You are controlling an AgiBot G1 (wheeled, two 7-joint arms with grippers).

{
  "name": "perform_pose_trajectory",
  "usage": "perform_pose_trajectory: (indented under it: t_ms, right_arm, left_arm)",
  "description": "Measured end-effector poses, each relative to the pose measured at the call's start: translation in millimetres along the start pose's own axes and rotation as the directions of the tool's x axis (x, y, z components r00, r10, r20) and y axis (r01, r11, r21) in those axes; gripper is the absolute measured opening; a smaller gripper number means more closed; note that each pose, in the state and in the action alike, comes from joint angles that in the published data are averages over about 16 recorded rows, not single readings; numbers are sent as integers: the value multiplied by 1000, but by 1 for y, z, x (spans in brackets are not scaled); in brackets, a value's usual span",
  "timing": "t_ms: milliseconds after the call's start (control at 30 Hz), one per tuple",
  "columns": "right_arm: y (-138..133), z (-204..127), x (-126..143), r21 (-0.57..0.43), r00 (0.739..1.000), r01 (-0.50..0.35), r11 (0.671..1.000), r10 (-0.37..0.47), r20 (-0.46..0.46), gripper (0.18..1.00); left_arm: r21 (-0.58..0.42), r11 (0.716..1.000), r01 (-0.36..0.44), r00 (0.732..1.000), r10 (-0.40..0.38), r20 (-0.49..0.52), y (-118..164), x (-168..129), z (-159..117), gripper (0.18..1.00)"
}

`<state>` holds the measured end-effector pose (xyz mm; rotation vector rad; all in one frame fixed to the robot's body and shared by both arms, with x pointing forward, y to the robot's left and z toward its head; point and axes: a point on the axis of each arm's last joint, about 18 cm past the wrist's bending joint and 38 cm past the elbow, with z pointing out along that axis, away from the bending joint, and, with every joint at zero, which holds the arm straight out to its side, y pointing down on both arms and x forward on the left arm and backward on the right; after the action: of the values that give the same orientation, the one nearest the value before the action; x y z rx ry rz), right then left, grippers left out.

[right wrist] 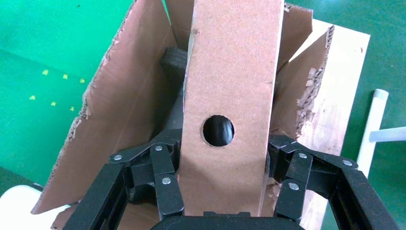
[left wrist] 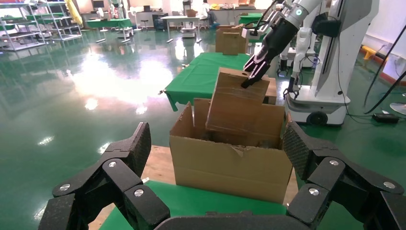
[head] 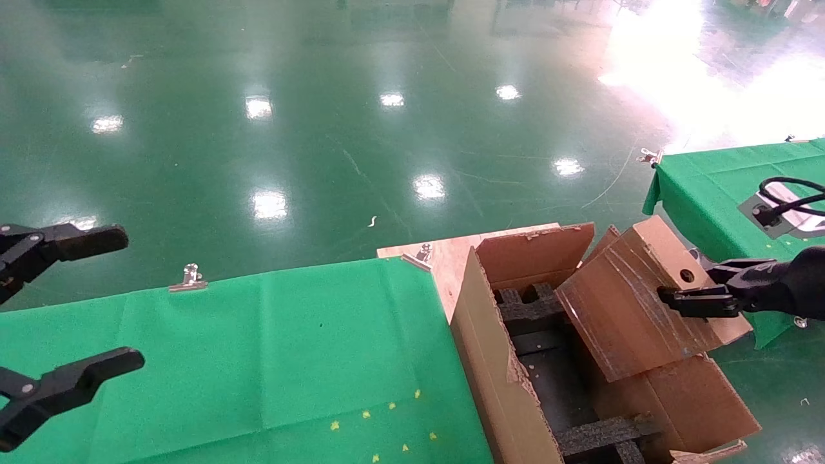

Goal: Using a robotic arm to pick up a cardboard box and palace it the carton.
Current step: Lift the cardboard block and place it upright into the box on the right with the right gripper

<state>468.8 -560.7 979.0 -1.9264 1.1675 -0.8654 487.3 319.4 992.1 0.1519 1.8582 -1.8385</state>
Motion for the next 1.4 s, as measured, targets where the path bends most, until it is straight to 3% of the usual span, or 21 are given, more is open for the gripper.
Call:
perform_pose_trajectory:
  t_ms: [267,900,1400]
  right_arm:
    - [5,4,3,-3,998,-54,999,54,-14,302]
    - [40,27,17,-143,975,-199,970,181,-127,301]
    - [41,57,24,-133,953,-264,955,237,-189,297]
  left_arm:
    - [0,1000,0,1000,0,0,0,0,0,1001]
    - [0,1000,0,1000,0,0,0,0,0,1001]
    - [0,1000,0,1000,0,0,0,0,0,1001]
